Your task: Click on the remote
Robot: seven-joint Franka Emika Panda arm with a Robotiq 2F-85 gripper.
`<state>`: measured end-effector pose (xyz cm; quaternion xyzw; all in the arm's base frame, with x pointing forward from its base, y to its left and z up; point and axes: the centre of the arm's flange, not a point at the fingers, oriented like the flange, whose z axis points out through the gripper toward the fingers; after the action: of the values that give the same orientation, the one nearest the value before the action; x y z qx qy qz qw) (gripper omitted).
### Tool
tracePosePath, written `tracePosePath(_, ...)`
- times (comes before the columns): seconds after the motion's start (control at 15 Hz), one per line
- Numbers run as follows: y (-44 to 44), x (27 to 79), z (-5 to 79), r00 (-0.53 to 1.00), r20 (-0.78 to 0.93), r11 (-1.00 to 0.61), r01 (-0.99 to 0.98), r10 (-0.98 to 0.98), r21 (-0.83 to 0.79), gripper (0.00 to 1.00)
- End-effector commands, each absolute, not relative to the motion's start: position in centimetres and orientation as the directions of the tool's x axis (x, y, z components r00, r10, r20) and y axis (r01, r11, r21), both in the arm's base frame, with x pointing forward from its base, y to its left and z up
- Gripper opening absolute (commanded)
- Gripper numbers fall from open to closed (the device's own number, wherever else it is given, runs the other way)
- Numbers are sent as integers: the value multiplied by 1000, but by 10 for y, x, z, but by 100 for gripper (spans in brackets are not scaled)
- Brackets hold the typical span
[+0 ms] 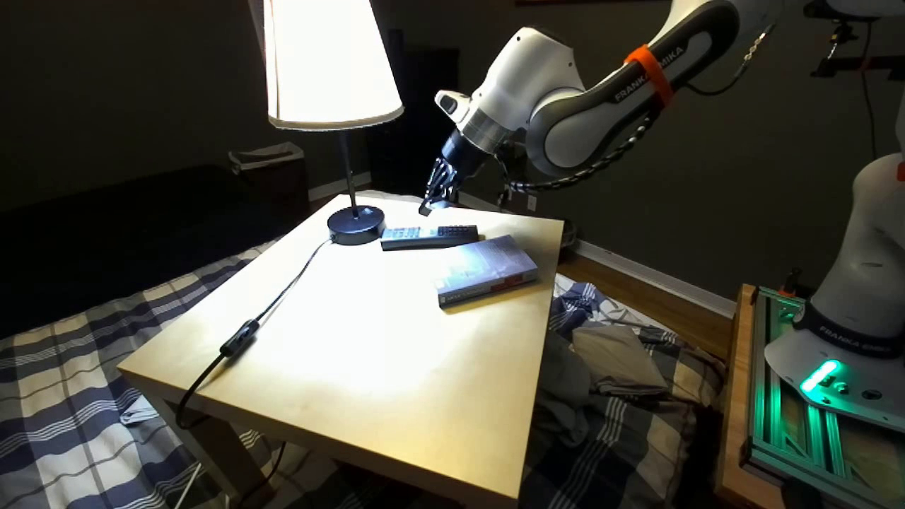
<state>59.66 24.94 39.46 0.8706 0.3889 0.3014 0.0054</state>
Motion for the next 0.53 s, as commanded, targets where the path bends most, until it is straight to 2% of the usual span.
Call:
tracePosePath(0.0,250,602,387,521,501,-692,677,691,252,0)
tracePosePath(0.47,250,602,379,511,481,-674,688,712,267,0)
